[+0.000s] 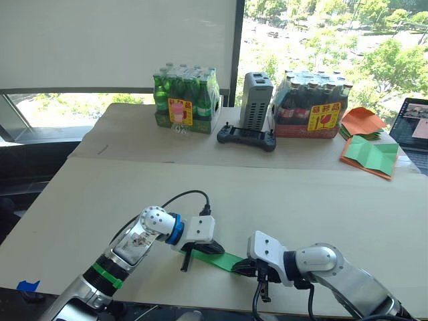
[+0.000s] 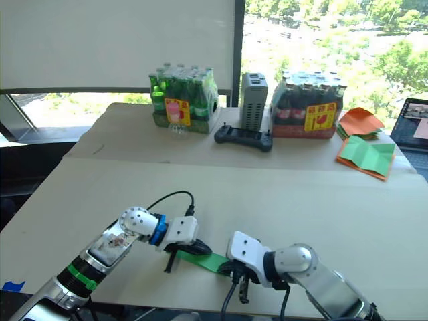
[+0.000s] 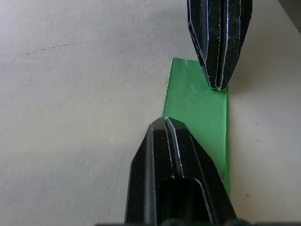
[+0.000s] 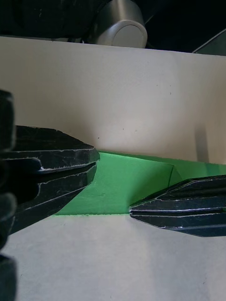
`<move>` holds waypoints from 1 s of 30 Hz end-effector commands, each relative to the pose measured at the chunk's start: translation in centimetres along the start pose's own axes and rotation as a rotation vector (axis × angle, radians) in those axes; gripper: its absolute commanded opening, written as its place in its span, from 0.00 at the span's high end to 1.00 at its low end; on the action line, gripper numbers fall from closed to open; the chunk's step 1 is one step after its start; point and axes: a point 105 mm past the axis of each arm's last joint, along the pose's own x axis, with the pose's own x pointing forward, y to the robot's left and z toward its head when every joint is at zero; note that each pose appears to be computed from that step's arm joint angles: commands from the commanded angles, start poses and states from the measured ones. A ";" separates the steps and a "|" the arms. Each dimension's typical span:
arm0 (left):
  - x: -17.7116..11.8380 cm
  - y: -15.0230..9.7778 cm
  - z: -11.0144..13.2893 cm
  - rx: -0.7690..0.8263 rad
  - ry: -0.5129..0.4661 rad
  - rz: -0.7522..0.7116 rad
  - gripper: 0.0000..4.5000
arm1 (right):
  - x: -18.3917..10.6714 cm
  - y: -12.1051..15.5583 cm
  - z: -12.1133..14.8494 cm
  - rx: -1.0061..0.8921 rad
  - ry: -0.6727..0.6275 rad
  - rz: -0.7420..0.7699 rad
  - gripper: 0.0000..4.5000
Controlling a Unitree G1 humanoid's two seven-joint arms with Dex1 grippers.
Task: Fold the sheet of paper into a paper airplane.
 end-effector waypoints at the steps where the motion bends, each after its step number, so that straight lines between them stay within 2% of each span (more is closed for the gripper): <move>1: -0.2 -0.8 -2.0 -0.013 0.110 -0.046 1.00 | 0.2 0.4 -2.4 0.077 0.101 0.010 0.99; 14: -1.2 -0.8 -4.2 -0.016 0.188 -0.040 1.00 | 0.2 0.3 -2.3 0.080 0.105 0.002 0.99; 30: -4.5 -1.8 -6.3 -0.076 0.238 0.012 1.00 | 0.2 0.4 -2.3 0.077 0.110 0.010 0.99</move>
